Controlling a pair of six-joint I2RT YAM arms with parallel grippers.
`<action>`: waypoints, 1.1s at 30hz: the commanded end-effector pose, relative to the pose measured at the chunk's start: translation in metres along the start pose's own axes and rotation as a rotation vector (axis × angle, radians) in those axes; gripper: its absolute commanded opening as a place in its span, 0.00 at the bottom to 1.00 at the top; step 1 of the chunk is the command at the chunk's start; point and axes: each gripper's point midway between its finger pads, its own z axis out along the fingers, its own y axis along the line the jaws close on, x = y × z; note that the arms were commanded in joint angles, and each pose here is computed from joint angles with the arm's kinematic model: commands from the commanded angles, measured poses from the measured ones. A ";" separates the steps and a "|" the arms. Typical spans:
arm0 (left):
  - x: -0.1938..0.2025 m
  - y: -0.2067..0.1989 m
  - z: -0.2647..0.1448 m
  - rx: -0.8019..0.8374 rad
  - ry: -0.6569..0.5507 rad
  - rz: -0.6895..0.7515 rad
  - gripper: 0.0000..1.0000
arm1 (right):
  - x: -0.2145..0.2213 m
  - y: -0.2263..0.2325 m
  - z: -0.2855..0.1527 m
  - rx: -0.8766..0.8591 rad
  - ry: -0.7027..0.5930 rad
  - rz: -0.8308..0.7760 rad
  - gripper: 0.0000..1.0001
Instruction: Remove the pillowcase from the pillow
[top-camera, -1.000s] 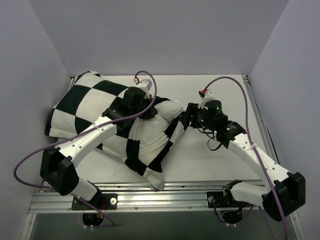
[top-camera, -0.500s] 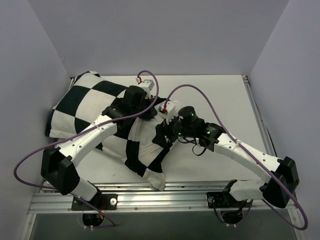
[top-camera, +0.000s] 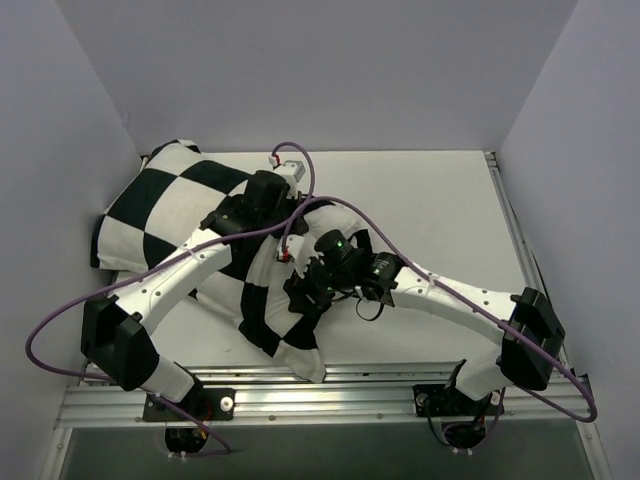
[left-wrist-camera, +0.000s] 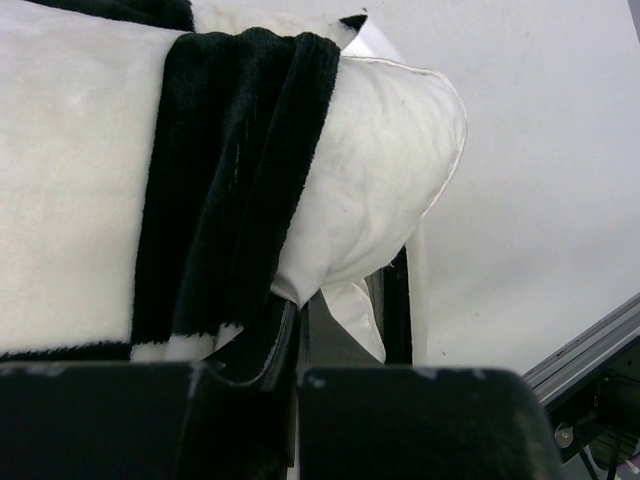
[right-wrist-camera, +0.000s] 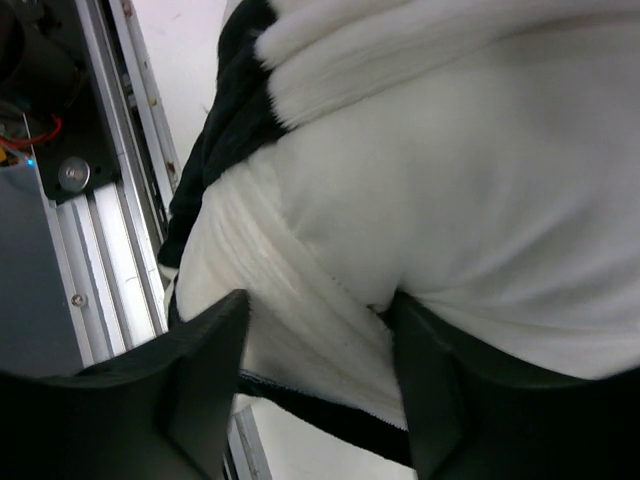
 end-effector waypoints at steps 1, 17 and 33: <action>-0.063 0.007 -0.017 -0.043 -0.182 0.004 0.02 | 0.037 0.039 0.012 -0.126 0.152 -0.030 0.49; -0.156 0.052 -0.035 -0.186 -0.405 -0.148 0.02 | 0.099 0.102 0.016 -0.287 0.340 -0.052 0.00; -0.211 0.113 -0.057 -0.289 -0.567 -0.444 0.02 | 0.133 0.110 -0.009 -0.146 0.338 0.216 0.00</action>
